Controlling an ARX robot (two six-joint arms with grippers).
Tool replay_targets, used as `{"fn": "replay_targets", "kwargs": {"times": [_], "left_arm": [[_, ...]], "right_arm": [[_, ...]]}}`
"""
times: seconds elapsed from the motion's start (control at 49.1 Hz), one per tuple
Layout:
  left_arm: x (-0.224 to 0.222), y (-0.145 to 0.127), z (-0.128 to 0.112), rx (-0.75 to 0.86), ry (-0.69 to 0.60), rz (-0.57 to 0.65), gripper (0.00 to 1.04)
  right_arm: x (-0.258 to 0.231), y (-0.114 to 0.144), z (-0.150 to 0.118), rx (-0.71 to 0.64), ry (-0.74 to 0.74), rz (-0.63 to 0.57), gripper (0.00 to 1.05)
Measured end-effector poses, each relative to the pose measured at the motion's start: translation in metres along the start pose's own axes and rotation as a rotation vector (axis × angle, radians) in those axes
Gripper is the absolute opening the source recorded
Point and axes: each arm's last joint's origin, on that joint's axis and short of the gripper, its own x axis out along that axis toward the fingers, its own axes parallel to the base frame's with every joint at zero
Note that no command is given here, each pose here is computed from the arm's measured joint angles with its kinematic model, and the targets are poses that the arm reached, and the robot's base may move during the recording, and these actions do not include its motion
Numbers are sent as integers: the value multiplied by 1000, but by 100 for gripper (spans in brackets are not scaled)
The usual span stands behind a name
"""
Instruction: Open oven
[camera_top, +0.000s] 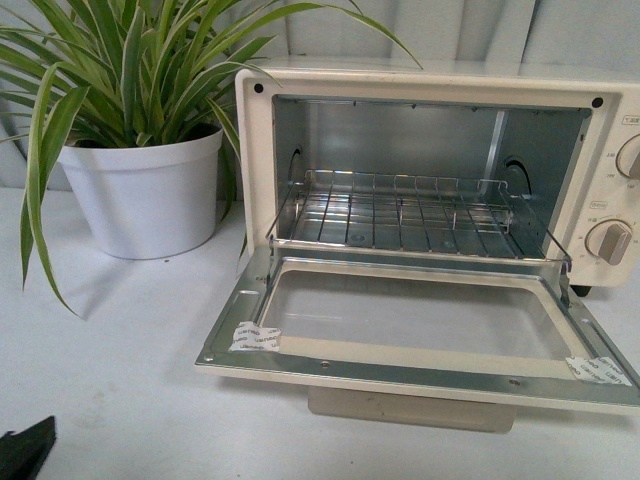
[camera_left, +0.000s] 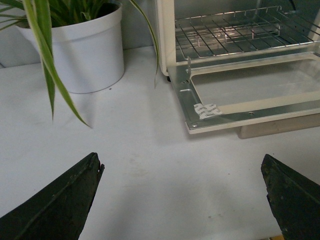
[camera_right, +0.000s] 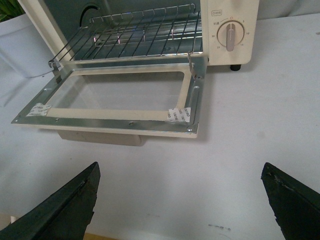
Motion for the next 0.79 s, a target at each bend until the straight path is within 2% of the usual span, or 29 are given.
{"fn": "replay_targets", "kwargs": {"times": [0.387,0.427,0.468,0.55,0.672,0.733,0.794], "left_arm": [[-8,10,-7,-49,-18,22,98],[-8,10,-7,-51,-20,26,98],[-9,11,-8,-78,-61,105,92],[-13,20,-12,-120,-100,194,74],[-16,33,-19,-134,-120,193,52],[-18,41,-20,-137,-123,198,38],[-19,45,-21,-139,-127,205,29]], "right_arm": [[0,-4,-4,17,-27,-24,95],[0,-4,-4,6,-64,-43,93],[1,-5,-5,-20,-138,-87,88],[0,-9,-6,-101,-279,-158,69],[-1,-14,-7,-143,-290,-161,47],[0,-17,-12,-151,-292,-161,35],[1,-21,-17,-160,-278,-135,24]]}}
